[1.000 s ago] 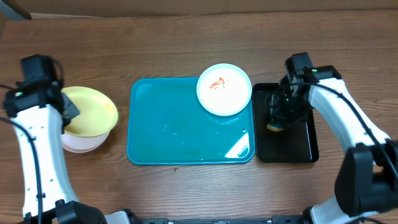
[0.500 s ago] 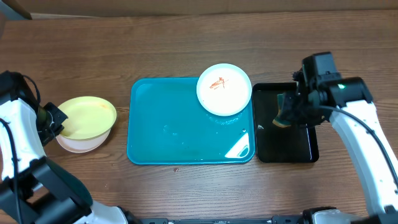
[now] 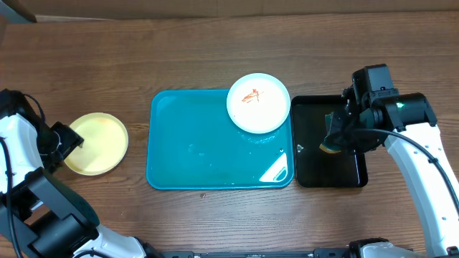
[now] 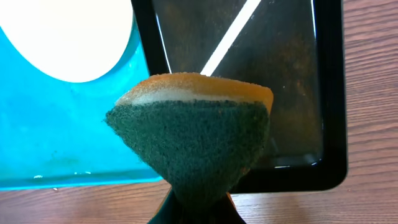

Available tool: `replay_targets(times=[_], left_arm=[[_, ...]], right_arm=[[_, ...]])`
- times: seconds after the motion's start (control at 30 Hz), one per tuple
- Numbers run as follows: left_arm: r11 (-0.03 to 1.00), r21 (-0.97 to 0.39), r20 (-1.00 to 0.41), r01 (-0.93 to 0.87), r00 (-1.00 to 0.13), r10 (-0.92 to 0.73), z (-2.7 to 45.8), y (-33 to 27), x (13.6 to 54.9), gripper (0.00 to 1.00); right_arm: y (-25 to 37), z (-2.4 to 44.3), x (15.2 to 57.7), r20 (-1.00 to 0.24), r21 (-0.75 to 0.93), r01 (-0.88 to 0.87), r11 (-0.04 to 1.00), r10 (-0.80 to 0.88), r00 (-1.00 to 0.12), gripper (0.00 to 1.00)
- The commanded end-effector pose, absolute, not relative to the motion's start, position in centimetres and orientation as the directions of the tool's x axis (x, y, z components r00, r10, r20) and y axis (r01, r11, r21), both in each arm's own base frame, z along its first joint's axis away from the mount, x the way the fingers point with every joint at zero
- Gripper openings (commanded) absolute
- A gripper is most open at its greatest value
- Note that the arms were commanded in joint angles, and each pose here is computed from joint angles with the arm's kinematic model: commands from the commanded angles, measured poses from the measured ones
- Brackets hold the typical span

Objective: Clean dirty plates on tray and stack at the side
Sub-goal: 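Carry the yellow-green plate left and set it on the table, then move left gripper to the white plate rim and grip it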

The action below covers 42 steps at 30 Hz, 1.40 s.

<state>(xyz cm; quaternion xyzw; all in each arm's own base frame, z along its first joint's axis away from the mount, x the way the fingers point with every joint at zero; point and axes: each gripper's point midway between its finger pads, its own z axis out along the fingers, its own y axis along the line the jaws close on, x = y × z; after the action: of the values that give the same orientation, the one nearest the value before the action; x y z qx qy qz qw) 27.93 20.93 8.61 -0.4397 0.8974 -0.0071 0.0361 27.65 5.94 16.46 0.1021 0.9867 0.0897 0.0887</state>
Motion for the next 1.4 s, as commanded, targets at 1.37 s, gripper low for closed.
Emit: replay_targets(times=[1.37], left_arm=[[0.988, -0.147, -0.16, 0.054, -0.987, 0.03, 1.1, -21.3, 37.3, 0.76]], right_arm=[[2.6, 17.6, 28.6, -0.191, 0.275, 0.181, 0.944, 0.238, -0.952, 0.04]])
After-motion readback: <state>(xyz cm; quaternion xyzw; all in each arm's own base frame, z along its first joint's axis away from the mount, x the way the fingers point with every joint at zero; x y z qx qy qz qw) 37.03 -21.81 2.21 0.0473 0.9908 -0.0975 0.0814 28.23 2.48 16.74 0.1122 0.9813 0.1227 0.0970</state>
